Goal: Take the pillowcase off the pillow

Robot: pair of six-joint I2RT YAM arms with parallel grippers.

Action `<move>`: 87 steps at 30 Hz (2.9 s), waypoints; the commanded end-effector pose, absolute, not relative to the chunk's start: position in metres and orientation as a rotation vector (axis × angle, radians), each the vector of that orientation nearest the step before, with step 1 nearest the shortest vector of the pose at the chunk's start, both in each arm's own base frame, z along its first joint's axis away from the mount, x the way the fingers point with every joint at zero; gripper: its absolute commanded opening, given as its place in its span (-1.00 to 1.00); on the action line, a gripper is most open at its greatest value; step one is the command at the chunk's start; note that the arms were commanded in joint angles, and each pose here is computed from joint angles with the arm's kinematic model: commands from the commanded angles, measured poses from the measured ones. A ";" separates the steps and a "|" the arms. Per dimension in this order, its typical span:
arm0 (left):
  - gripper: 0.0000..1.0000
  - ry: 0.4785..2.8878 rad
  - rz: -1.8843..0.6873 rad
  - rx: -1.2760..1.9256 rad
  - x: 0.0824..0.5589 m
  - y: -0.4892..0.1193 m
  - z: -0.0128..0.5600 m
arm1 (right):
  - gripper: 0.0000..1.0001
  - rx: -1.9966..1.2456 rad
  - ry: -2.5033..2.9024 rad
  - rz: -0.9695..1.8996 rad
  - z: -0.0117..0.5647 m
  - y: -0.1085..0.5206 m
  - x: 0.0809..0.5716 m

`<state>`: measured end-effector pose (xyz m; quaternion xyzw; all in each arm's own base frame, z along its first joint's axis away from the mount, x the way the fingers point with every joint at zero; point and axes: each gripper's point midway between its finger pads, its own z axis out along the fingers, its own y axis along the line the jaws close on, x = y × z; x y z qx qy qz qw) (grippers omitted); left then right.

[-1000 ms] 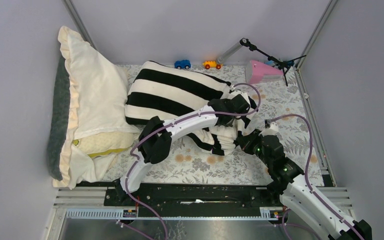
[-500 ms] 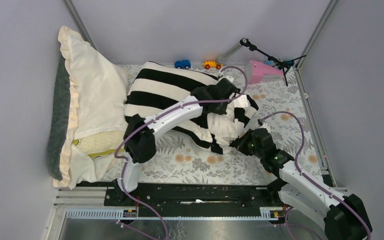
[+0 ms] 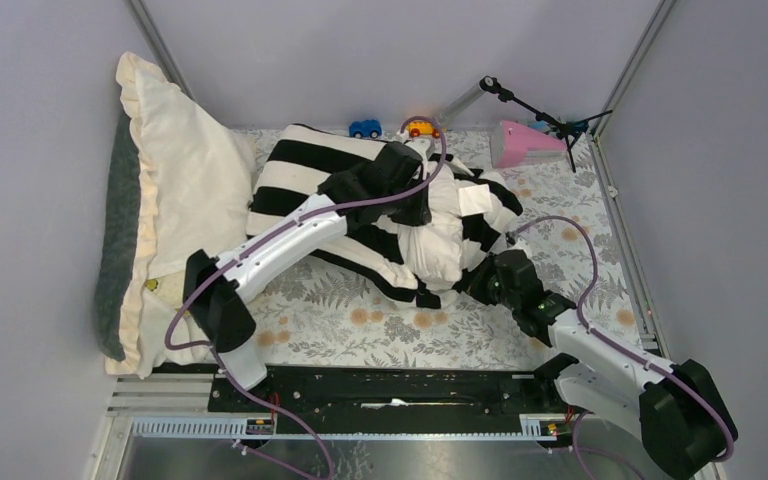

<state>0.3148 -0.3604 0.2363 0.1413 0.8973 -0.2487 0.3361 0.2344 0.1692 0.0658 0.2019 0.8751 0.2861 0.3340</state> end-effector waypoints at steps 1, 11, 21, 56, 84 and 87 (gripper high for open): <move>-1.00 2.046 -0.774 0.305 0.315 -0.328 0.336 | -1.00 0.324 2.461 0.508 0.030 0.141 0.206; -1.00 2.242 -0.645 0.371 0.281 -0.296 0.237 | -0.06 -0.083 2.155 0.670 0.153 0.166 0.224; -1.00 2.278 -0.669 0.377 0.269 -0.301 0.220 | 0.85 -0.164 2.157 0.695 0.196 0.187 0.247; -0.86 1.974 -0.878 0.310 0.239 -0.270 0.339 | 0.66 0.247 2.229 0.693 0.122 0.155 0.274; 0.70 2.204 -0.433 0.431 0.270 -0.283 0.255 | 0.99 -0.254 2.190 0.576 0.228 0.218 0.237; 0.65 2.233 -0.441 0.455 0.270 -0.289 0.241 | 0.99 -0.299 2.234 0.540 0.214 0.229 0.232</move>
